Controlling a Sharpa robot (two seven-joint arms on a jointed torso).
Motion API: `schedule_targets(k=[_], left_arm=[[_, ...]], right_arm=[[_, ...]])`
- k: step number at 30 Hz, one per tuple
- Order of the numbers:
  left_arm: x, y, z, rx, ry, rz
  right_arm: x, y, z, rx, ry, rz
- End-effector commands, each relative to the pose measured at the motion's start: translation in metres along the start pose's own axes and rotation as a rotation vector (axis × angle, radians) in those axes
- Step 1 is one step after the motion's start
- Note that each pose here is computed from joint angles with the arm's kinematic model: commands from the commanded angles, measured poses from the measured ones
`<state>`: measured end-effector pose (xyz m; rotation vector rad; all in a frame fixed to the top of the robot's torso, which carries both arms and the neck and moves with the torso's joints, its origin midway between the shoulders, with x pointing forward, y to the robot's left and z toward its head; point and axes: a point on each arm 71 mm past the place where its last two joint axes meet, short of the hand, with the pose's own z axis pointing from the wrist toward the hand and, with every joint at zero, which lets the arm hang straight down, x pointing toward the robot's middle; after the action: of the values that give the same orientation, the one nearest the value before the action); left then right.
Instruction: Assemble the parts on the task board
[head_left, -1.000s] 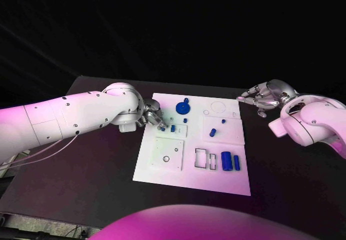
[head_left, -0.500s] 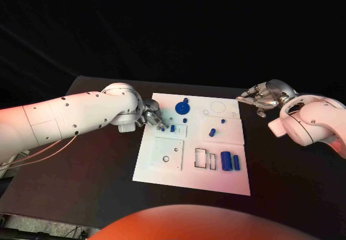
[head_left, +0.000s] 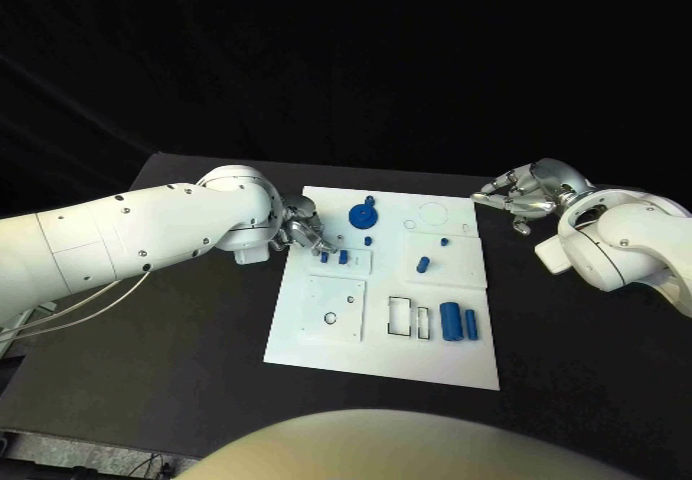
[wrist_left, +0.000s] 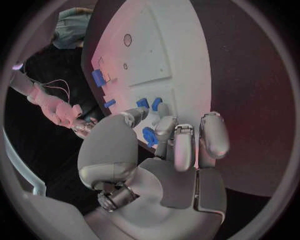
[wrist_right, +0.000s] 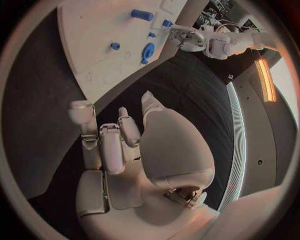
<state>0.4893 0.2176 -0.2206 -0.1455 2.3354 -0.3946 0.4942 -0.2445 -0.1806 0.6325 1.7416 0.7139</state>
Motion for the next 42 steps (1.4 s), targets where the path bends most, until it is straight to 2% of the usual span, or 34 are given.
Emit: schedule_targets(k=[1,8,13,18,22,25,28,32,37,42], left_arm=[[-0.005,-0.0024,-0.0018,0.03,-0.057,-0.048],[-0.0145,-0.0051,-0.0068,0.09,-0.145,-0.144],[-0.0247,-0.0137,-0.012,0.23,-0.259,-0.186],[-0.0303,-0.0325,-0.0178,0.438,-0.362,-0.132],[-0.0276,-0.0523,-0.022,0.61,-0.436,-0.002],[-0.0229,-0.0652,-0.0221,0.696,-0.476,0.101],[-0.0184,-0.0716,-0.0179,0.722,-0.488,0.187],[-0.0117,-0.0778,-0.009,0.721,-0.471,0.295],[-0.0038,-0.0836,0.0024,0.707,-0.42,0.416],[-0.0002,-0.0853,0.0107,0.676,-0.377,0.485]], right_arm=[[0.0,0.0,0.0,-0.003,0.001,-0.008],[0.0,-0.001,0.0,-0.002,0.0,-0.007],[0.0,-0.001,0.0,-0.002,-0.001,-0.006],[0.0,0.0,0.001,-0.006,-0.003,-0.001],[0.0,0.0,0.001,-0.015,-0.001,0.003],[0.001,0.0,0.001,-0.022,0.0,0.004],[0.001,0.0,0.001,-0.026,0.003,0.004],[0.001,0.0,0.001,-0.029,0.004,0.004],[0.002,0.0,0.0,-0.033,0.002,0.004],[0.002,0.0,0.0,-0.034,0.0,0.003]])
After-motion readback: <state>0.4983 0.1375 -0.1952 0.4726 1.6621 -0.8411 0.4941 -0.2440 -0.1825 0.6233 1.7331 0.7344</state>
